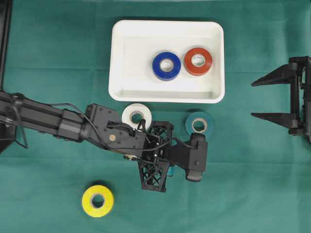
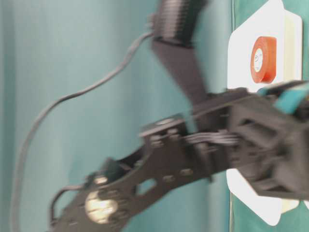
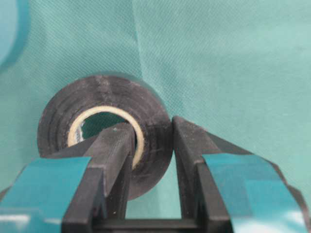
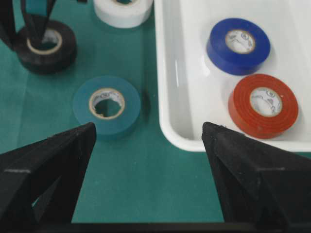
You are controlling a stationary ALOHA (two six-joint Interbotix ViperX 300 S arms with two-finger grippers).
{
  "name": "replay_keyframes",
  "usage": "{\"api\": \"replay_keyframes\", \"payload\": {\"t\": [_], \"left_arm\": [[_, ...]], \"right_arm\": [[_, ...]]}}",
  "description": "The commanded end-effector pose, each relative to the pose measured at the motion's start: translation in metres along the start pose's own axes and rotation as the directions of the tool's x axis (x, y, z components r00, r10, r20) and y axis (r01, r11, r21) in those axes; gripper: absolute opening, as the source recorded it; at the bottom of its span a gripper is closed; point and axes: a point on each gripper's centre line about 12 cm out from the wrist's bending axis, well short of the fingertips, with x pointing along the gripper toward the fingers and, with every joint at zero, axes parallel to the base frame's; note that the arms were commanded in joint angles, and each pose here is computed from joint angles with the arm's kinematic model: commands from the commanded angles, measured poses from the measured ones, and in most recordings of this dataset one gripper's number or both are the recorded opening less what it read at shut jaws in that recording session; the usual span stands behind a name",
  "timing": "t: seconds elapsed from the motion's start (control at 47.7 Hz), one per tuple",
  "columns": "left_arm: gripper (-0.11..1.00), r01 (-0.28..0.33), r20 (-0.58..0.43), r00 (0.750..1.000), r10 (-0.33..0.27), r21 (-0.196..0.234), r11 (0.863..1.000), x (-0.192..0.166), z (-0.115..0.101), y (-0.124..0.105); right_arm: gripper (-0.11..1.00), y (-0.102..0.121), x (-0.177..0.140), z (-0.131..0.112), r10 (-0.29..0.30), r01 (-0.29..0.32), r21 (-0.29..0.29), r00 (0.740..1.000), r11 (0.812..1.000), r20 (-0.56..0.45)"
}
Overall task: Pick up the tape from a random location and place it into the white case.
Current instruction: 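Lift the black tape and carry it over the white tray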
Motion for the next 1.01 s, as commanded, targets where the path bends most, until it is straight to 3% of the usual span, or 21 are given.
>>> {"api": "replay_keyframes", "payload": {"t": [0.0,0.461,0.734,0.986], "left_arm": [[0.19,0.003,0.086,0.996,-0.003,0.007,1.0,-0.039,0.022,-0.002],[0.19,0.001,0.185,0.983,-0.003,0.007,1.0,-0.118,0.043,-0.001],[0.19,-0.011,0.195,0.981,-0.001,0.063,0.998,-0.156,0.057,0.0],[0.19,-0.014,0.243,0.97,-0.003,0.065,0.998,-0.19,0.062,-0.001]], "right_arm": [[0.84,0.001,0.0,0.008,0.006,-0.006,-0.003,1.0,1.0,0.022],[0.84,0.001,0.0,0.008,0.007,-0.007,-0.003,1.0,1.0,0.024],[0.84,0.001,0.0,0.008,0.006,-0.006,-0.003,1.0,1.0,0.022],[0.84,0.001,0.0,0.008,0.007,-0.007,-0.001,1.0,1.0,0.022]]}}
